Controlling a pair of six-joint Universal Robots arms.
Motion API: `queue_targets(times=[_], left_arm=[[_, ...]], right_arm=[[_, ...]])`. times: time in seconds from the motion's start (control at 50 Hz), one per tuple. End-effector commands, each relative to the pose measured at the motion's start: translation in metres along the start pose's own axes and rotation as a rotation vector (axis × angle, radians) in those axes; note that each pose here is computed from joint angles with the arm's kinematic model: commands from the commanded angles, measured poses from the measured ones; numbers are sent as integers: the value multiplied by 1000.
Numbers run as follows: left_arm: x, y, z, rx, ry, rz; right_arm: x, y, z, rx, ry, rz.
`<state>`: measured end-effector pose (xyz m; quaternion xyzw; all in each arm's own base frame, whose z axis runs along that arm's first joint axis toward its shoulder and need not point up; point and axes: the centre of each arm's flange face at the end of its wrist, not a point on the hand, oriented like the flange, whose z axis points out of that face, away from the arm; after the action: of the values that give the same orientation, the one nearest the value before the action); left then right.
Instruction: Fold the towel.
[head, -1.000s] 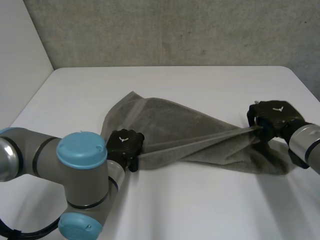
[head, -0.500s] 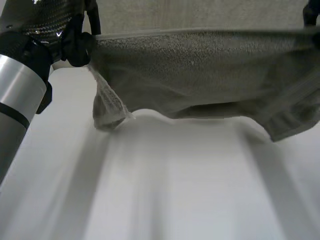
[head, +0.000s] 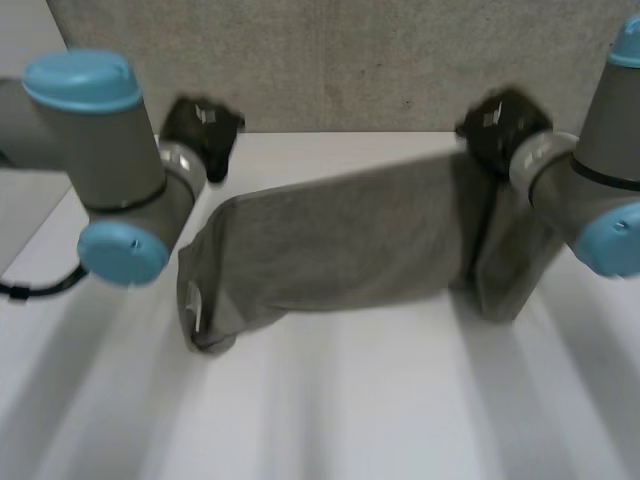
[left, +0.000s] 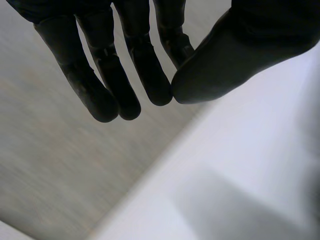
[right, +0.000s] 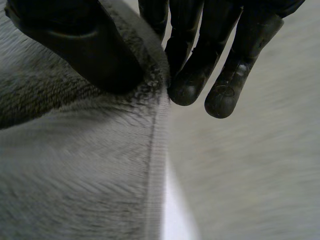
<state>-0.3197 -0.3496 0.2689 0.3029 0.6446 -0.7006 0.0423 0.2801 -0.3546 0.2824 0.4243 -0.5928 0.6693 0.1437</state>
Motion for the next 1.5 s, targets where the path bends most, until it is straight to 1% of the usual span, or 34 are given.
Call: queue_targets(times=[0.02,0.04,0.08,0.1,0.14,0.16,0.2,0.22,0.24,0.26,0.28,0.3,0.32,0.34,0.36,0.4,0.42,0.46,0.52,0.56,0.58,0.62,0.74,0.78,0.84,0.88,0.9,0.98,1.0,1.06,1.1,1.16,1.28,1.5], left_arm=[[-63,-103,15,500,-299,-143],[-63,-104,14,501,-300,-144],[-83,-134,-1,645,-370,-207],[-83,-134,-1,645,-371,-207],[-84,-136,-5,662,-370,-216],[-83,-132,-8,650,-360,-214],[-79,-125,-9,623,-344,-211],[-76,-115,-9,587,-334,-206],[-70,-101,-9,537,-315,-201],[-70,-101,-9,537,-314,-201],[-60,-84,-10,476,-283,-191],[-60,-84,-10,476,-282,-191],[-50,-67,-11,417,-249,-183],[-40,-51,-14,362,-215,-179],[-40,-51,-14,361,-214,-179],[-14,-20,-22,251,-137,-181],[-14,-20,-22,251,-137,-181],[11,11,-34,151,-64,-196],[21,20,-39,119,-37,-211],[40,38,-47,63,15,-251],[40,38,-47,63,15,-251],[53,47,-52,31,49,-294],[71,53,-58,2,103,-363],[87,52,-63,0,171,-381],[96,51,-66,4,205,-383],[115,47,-72,17,274,-383],[115,47,-72,17,274,-383],[145,44,-80,29,355,-376],[157,47,-83,20,381,-371],[168,49,-85,12,404,-365],[187,56,-86,-20,444,-352],[201,62,-85,-59,472,-340],[212,70,-80,-98,485,-330],[223,61,-64,-31,471,-338]], right_arm=[[70,-57,22,464,521,16],[83,-70,11,536,593,12],[90,-77,1,566,610,6],[90,-78,1,566,610,6],[79,-74,-2,551,520,-6],[79,-74,-2,551,519,-6],[62,-57,-1,457,386,-1],[62,-57,-1,457,385,-1],[51,-45,-3,385,312,9],[51,-45,-3,384,311,9],[38,-35,-6,322,234,17],[22,-22,-11,254,154,27],[22,-22,-11,253,153,27],[9,-11,-15,204,96,34],[-2,-4,-20,173,57,39],[-12,2,-25,151,27,44],[-21,9,-31,125,-2,48],[-27,15,-37,105,-24,51],[-35,19,-51,82,-54,49],[-39,20,-58,72,-67,55],[-42,23,-64,61,-78,61],[-42,23,-71,55,-82,61],[-47,33,-89,30,-82,67],[-50,37,-91,27,-81,68],[-57,43,-98,26,-74,76],[-61,47,-101,27,-73,87],[-62,51,-102,24,-65,102],[-60,68,-101,-7,-36,149],[-58,75,-100,-22,-27,173],[-55,85,-98,-48,-13,206],[-53,87,-98,-52,-9,214],[-54,88,-98,-58,-11,220],[-55,89,-98,-61,-10,222],[-54,93,-97,-74,-9,224]])
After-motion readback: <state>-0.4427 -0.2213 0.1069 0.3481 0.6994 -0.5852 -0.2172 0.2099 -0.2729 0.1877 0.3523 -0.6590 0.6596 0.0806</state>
